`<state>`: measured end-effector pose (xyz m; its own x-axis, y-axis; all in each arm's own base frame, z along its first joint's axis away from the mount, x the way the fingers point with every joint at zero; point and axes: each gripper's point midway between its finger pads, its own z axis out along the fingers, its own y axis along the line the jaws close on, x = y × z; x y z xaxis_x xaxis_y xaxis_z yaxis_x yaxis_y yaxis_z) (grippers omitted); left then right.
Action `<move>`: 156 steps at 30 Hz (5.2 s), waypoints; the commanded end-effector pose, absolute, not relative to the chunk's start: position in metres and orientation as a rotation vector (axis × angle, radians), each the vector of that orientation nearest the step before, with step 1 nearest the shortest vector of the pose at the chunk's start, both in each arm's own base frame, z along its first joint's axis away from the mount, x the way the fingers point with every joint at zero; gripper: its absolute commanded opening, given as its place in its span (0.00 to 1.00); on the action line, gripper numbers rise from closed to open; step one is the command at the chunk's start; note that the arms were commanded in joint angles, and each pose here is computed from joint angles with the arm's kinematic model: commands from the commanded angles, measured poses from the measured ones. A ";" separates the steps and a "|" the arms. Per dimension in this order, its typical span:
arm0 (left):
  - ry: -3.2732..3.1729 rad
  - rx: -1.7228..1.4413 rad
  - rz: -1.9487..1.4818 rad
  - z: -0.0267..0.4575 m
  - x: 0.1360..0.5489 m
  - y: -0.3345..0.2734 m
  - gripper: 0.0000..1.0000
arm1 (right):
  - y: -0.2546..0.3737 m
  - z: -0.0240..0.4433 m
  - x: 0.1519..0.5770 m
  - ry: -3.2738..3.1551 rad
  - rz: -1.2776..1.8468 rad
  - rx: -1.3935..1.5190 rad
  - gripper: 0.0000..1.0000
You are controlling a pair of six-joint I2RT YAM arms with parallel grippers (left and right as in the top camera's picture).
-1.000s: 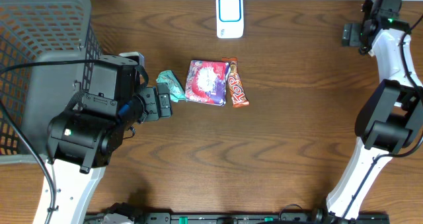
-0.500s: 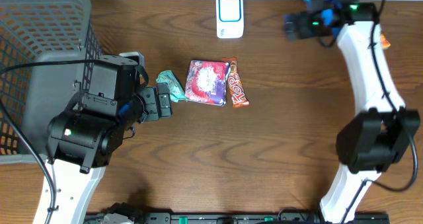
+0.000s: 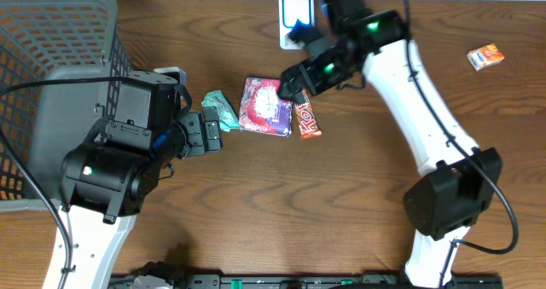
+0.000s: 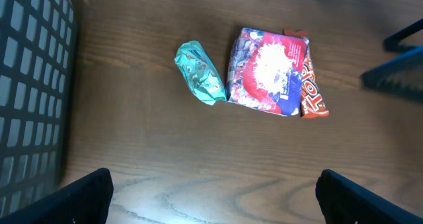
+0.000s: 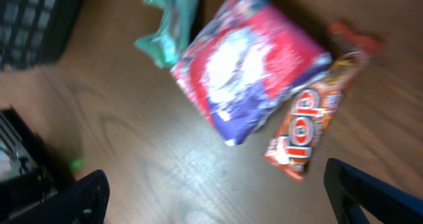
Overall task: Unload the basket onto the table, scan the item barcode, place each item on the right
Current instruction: 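Reach the right gripper to the red Top bar and grasp it, then hold the red Top bar over the scanner window with the right gripper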
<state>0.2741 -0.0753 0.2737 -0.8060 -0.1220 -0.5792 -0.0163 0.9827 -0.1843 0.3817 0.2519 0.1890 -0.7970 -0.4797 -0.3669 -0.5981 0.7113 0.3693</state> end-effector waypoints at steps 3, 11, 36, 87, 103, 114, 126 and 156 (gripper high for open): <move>2.491 -0.099 -0.210 0.277 0.275 -0.072 0.98 | 0.268 0.183 0.370 2.686 0.659 -0.917 0.99; 2.491 -0.099 -0.210 0.277 0.275 -0.072 0.98 | 0.243 0.170 0.387 2.804 0.427 -0.647 0.99; 2.490 -0.099 -0.210 0.277 0.275 -0.072 0.98 | 0.174 0.094 0.413 2.985 0.217 -0.569 0.63; 2.491 -0.099 -0.210 0.277 0.275 -0.072 0.98 | 0.215 0.029 0.442 2.891 0.163 -0.467 0.43; 2.491 -0.099 -0.210 0.277 0.275 -0.072 0.98 | 0.209 -0.019 0.439 2.967 0.103 -0.479 0.26; 2.490 -0.099 -0.209 0.277 0.275 -0.072 0.98 | 0.204 0.013 0.446 2.979 0.046 -0.456 0.01; 2.491 -0.099 -0.210 0.277 0.275 -0.072 0.98 | 0.204 0.097 0.466 2.909 0.070 -0.407 0.01; 2.491 -0.099 -0.210 0.277 0.275 -0.072 0.98 | 0.223 0.162 0.598 2.344 0.162 -0.187 0.01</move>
